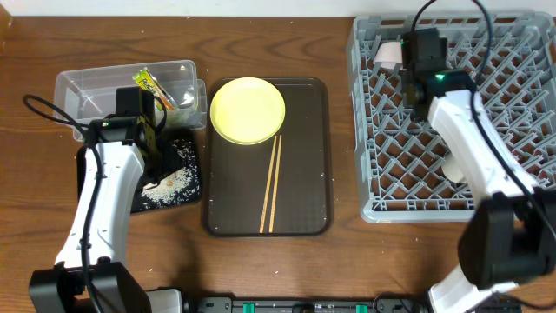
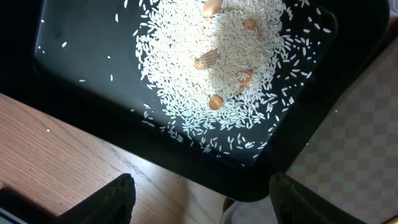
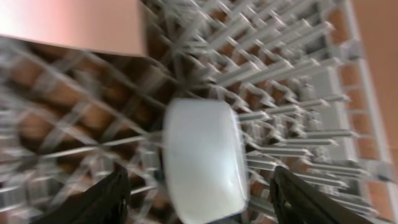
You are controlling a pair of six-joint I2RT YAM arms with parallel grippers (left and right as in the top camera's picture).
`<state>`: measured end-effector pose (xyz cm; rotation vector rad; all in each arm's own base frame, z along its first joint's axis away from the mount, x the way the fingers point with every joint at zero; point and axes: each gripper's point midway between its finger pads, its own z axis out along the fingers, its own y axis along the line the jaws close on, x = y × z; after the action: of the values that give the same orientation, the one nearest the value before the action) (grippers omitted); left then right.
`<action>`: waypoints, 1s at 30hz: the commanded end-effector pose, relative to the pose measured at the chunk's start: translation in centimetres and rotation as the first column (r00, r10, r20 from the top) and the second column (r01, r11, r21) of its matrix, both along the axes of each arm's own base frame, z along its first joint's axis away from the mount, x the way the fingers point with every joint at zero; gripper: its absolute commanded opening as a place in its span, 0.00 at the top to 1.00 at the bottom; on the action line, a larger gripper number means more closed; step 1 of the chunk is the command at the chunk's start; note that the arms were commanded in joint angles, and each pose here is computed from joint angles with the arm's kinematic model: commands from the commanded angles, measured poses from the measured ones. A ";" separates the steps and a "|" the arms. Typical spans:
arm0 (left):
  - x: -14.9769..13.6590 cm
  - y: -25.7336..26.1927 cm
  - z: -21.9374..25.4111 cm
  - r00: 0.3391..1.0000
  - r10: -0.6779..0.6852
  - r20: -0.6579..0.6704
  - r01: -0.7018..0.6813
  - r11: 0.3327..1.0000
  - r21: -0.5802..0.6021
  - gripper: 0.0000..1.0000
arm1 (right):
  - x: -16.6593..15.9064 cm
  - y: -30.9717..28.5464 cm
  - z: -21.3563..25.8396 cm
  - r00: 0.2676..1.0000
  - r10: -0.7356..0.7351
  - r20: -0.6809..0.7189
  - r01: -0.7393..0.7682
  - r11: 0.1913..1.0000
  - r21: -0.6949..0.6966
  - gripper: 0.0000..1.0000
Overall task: Sort waste into correct bins and load items into the dishwasher rack
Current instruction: 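Reach the right gripper to the yellow plate edge and grasp it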
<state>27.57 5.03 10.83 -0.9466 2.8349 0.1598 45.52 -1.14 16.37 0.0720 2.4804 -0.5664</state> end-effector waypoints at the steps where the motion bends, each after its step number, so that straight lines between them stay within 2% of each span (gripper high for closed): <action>1: -0.1 0.3 0.3 1.000 0.014 0.010 -0.014 1.000 0.009 0.28 | -0.4 6.1 1.0 0.985 0.165 0.043 -0.171 0.949 0.267 0.27; 3: -0.1 0.3 0.3 1.000 0.014 0.009 -0.014 1.000 0.009 0.28 | -1.0 10.4 1.3 0.954 0.292 0.065 -0.291 0.856 0.427 0.27; 6: -0.1 0.3 0.3 1.000 0.014 0.010 -0.014 1.000 0.009 0.27 | -2.0 15.8 1.8 0.892 0.437 0.114 -0.415 0.694 0.589 0.26; 9: -0.1 0.3 0.3 1.000 0.014 0.010 -0.014 1.000 0.009 0.27 | -2.6 19.3 1.8 0.850 0.507 0.144 -0.472 0.610 0.637 0.27; 16: -0.1 0.3 0.3 1.000 0.014 0.009 -0.014 1.000 0.008 0.27 | -1.6 25.8 -0.9 0.832 0.527 0.174 -0.510 0.602 0.615 0.29; 27: -0.3 0.3 0.3 1.000 0.014 0.003 -0.014 1.000 0.008 0.27 | 0.1 30.5 -10.6 0.910 0.395 0.122 -0.395 0.743 0.539 0.32; 30: -0.3 0.3 0.3 1.000 0.014 0.003 -0.014 1.000 0.008 0.27 | 0.2 31.1 -12.8 0.917 0.383 0.109 -0.378 0.751 0.540 0.36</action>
<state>27.48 5.02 10.82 -0.9473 2.8384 0.1612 45.35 30.49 5.44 -0.3101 2.4701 0.4102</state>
